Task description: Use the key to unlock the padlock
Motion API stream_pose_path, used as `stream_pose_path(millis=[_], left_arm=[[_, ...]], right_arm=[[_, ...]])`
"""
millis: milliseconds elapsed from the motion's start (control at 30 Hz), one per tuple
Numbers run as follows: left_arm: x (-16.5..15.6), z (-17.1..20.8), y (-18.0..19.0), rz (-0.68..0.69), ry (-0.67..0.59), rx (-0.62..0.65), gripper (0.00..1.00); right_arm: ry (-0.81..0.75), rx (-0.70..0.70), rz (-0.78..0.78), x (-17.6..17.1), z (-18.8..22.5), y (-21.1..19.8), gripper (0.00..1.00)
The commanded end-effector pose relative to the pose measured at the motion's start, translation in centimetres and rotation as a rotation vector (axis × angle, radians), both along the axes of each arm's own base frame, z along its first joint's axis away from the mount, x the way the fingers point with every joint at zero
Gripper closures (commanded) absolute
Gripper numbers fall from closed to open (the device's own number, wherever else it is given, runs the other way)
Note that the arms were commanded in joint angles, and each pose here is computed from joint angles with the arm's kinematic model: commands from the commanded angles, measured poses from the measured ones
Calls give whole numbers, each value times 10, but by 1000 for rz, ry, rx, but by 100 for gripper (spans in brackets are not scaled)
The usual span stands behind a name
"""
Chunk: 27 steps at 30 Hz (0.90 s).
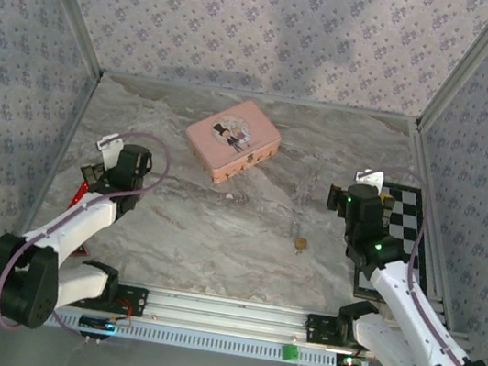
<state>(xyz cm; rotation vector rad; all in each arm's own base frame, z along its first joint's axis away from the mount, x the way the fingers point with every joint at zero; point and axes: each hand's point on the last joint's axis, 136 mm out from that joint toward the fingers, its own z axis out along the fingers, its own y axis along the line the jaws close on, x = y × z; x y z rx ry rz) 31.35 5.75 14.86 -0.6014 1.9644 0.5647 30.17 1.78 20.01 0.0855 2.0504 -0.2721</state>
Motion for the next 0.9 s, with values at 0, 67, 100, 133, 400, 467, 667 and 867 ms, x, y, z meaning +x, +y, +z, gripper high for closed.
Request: stream_pose_path(millis=[0,67,100,133,400,467,667,867], left_arm=[[-3,11,19,62,-56,130,0],[-3,4,20,36,-64,147,0],[0,0,20,13,-70,141,0],[2,-5,18,-16,-74,120,0],[34,-24,-26,-348,-92,59,0],[39,-23,-30,-380,-115,69,0],[66,-30,-66,-596,-80,72,0],[80,-42,-51,-549,-77,34,0]], right_arm=[[-28,-52,-53,6,-5,-18,1],[-36,-36,-62,9,-15,-23,1],[-41,-33,-72,9,-22,-26,1],[-46,-33,-78,10,-28,-29,1],[-51,-18,-61,26,-55,-33,1],[-52,-24,-58,30,-60,-33,1],[-47,-12,-17,47,-77,-27,1],[-50,-21,-16,49,-83,-29,1]])
